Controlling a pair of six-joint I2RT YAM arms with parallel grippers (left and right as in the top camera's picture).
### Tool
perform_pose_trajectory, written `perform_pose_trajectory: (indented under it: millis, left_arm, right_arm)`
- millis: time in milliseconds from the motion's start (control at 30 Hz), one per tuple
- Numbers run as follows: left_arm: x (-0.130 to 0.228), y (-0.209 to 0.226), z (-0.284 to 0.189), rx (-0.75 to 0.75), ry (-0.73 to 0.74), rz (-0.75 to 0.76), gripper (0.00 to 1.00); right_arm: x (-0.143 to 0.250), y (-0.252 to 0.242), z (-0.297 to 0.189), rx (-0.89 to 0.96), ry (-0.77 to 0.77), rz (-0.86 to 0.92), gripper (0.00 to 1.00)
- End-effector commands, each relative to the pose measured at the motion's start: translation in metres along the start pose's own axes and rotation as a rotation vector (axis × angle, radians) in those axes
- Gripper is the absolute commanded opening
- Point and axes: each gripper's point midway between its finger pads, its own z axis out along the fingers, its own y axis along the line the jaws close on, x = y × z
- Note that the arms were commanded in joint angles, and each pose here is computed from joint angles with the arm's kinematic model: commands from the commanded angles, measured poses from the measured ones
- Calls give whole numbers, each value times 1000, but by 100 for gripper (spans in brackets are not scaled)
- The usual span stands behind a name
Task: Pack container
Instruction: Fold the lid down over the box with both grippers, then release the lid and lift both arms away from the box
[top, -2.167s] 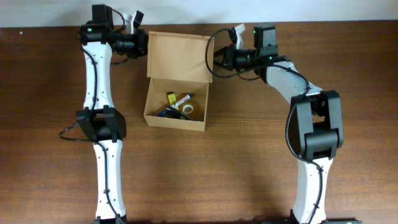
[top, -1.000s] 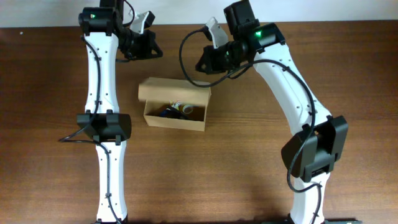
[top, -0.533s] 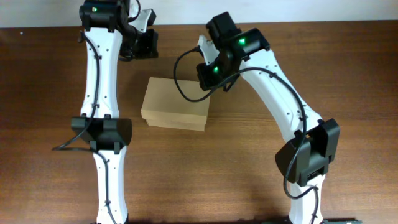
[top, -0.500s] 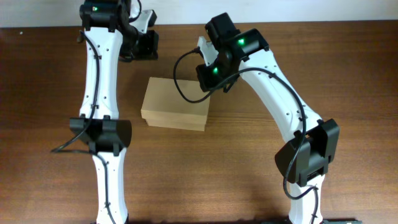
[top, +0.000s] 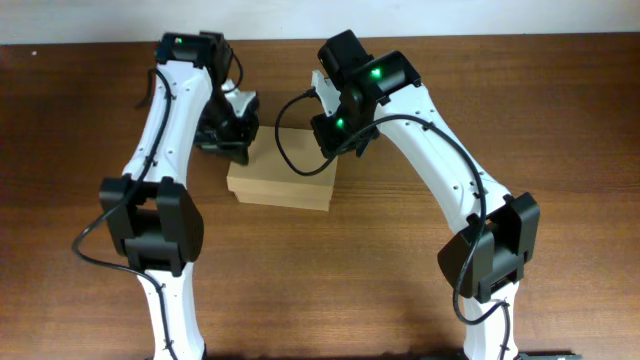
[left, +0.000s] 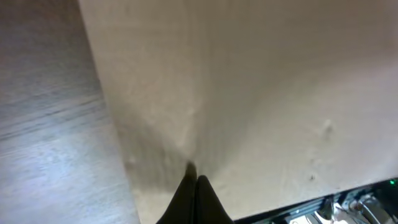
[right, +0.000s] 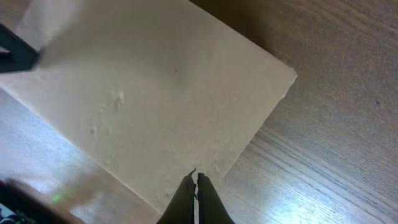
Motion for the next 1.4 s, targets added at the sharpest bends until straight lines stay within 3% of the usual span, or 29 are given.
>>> perform_pose_trajectory:
  millis: [0, 267, 833, 1067, 1367]
  left_arm:
    - [3, 2, 7, 16, -2, 13, 2]
    - [-5, 5, 21, 20, -21, 16, 2]
    - [-11, 5, 19, 20, -48, -10, 1]
    - [-34, 1, -40, 0, -229, 20, 1]
    - [-37, 37, -179, -235, -591, -32, 2]
  right_arm:
    - [8, -1, 1, 17, 11, -3, 4]
    - [30, -12, 45, 17, 124, 26, 4]
    - [49, -27, 76, 23, 172, 50, 4]
    - [-8, -42, -6, 52, -71, 62, 4]
    - [-30, -135, -155, 415, -318, 201, 4]
